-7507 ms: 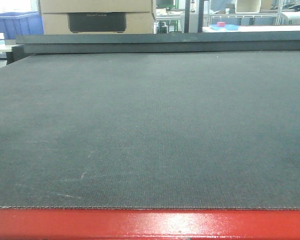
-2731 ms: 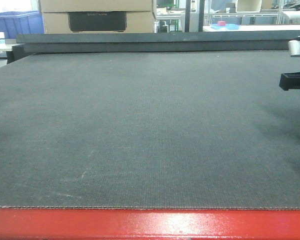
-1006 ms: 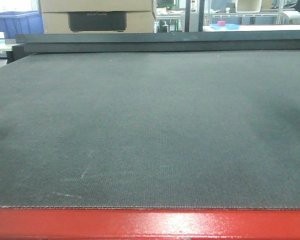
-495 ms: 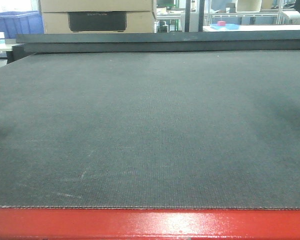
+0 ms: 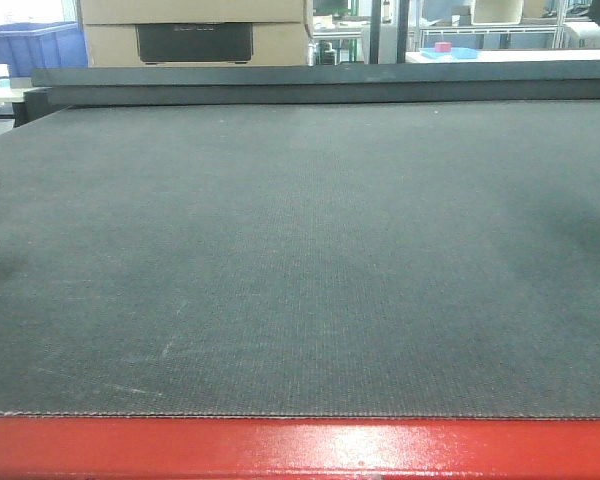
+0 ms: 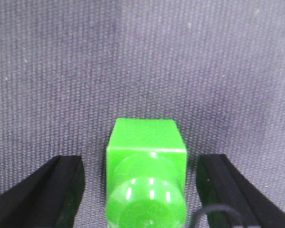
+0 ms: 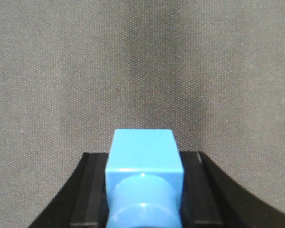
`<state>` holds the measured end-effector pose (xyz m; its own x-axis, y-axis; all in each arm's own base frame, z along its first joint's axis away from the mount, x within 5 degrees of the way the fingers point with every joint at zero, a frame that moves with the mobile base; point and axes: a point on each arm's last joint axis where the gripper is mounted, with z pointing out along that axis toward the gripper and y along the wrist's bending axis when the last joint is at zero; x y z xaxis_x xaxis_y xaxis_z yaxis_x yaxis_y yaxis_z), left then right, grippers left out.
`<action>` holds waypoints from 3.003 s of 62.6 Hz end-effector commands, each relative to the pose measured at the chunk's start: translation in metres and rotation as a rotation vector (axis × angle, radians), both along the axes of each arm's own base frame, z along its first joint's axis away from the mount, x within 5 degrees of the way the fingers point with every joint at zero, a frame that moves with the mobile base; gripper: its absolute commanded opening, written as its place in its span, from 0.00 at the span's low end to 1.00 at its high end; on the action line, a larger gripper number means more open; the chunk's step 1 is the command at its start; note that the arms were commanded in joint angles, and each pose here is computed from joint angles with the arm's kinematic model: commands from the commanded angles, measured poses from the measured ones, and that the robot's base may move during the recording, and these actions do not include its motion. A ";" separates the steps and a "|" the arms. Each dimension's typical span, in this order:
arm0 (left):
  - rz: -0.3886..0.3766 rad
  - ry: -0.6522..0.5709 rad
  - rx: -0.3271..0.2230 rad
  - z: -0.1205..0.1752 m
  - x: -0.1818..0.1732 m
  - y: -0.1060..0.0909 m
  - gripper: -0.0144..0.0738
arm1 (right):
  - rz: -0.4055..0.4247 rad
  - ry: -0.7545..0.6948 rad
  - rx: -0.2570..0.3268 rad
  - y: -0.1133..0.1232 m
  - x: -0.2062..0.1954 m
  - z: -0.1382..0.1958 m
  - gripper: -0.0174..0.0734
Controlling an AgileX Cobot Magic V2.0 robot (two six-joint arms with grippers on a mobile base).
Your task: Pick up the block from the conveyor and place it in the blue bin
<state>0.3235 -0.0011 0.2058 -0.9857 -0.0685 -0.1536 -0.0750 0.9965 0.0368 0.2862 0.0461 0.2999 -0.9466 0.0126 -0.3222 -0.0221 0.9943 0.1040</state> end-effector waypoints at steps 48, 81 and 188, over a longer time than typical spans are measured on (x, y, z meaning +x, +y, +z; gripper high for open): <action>-0.070 -0.168 -0.002 0.052 -0.018 -0.009 0.04 | 0.007 -0.102 -0.001 -0.002 -0.002 0.015 0.01; -0.176 -0.664 -0.158 0.117 -0.076 -0.048 0.04 | 0.002 -0.386 0.026 -0.007 -0.033 0.018 0.01; -0.224 -1.440 -0.110 0.203 -0.215 -0.018 0.04 | 0.074 -1.339 -0.077 -0.034 -0.194 0.086 0.01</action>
